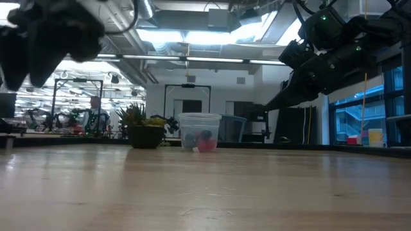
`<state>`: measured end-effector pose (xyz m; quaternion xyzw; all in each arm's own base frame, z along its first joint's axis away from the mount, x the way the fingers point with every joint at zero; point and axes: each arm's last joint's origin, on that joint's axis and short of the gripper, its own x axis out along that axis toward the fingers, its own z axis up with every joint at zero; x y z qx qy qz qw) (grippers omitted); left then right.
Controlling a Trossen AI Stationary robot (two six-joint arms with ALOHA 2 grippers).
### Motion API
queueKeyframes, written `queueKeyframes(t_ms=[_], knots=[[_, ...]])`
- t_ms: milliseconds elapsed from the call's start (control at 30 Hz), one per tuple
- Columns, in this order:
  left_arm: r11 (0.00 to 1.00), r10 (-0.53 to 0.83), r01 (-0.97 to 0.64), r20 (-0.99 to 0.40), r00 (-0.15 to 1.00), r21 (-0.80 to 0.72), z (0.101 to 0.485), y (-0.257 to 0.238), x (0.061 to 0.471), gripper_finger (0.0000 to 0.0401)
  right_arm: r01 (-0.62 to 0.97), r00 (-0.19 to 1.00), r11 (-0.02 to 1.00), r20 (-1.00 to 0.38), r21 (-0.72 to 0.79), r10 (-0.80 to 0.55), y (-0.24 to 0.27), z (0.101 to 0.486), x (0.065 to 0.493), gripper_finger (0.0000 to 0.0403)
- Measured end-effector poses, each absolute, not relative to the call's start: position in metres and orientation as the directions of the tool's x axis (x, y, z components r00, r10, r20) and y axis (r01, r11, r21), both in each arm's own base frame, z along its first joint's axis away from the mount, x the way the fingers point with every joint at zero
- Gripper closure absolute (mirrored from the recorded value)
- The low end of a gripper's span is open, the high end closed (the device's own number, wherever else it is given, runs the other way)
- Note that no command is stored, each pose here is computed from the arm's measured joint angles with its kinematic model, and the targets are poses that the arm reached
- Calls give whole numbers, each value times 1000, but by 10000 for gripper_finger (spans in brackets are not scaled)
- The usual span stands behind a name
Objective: Pick and placing Produce into tupperware
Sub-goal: Put the black cherry into the transparent container
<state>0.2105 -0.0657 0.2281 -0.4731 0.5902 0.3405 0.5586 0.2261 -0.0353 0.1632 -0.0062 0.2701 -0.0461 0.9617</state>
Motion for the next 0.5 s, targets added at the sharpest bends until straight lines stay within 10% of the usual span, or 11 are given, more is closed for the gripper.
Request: queueKeyframes(t_ms=[500], knots=[[170, -291, -977, -941, -171, 125, 174, -68, 211, 192, 79, 850, 996, -519, -47, -92, -35, 163, 226, 242]])
